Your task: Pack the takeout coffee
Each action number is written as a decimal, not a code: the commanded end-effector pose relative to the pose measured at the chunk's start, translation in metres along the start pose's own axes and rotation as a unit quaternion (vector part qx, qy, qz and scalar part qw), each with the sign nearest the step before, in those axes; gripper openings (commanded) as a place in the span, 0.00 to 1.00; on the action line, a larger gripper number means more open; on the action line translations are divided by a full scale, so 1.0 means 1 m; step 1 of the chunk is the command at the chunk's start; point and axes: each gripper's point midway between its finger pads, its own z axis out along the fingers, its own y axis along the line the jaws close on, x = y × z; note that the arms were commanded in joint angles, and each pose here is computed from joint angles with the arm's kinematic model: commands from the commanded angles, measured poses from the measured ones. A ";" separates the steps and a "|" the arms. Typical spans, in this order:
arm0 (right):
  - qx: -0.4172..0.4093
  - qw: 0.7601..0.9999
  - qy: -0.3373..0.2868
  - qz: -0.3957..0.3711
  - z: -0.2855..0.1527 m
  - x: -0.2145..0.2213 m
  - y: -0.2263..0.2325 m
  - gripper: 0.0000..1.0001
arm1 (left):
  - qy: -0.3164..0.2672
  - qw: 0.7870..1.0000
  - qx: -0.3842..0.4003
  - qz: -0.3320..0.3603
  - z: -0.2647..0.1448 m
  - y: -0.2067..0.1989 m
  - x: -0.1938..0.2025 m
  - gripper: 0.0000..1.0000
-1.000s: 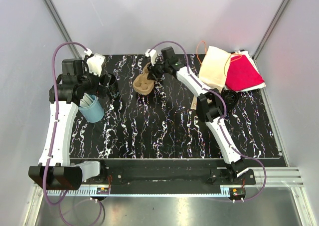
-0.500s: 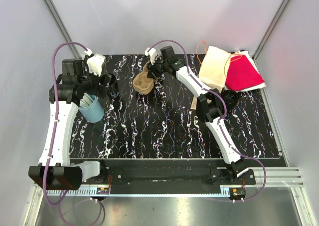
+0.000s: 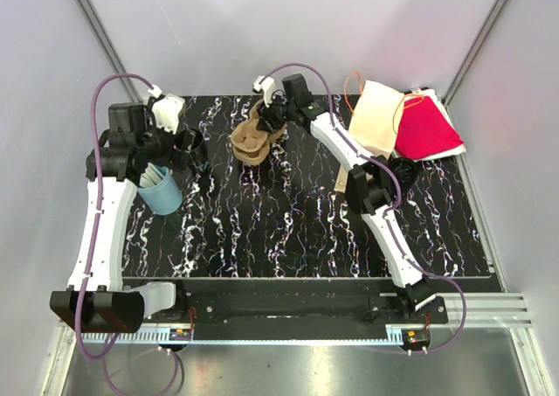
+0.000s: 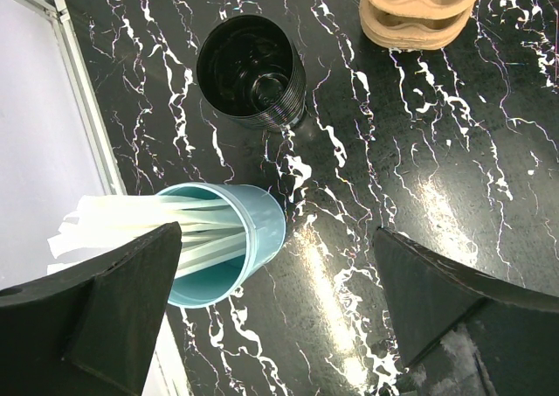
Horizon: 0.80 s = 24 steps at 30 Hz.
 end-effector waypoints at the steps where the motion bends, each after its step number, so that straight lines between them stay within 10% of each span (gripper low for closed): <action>1: -0.001 0.998 -0.063 -0.030 -0.040 -0.082 0.018 0.20 | -0.031 1.000 0.001 0.001 -0.002 -0.001 -0.012 0.99; 24: -0.035 0.999 0.003 -0.027 -0.030 -0.046 0.061 0.18 | -0.041 0.999 0.008 0.001 -0.007 -0.005 -0.014 0.99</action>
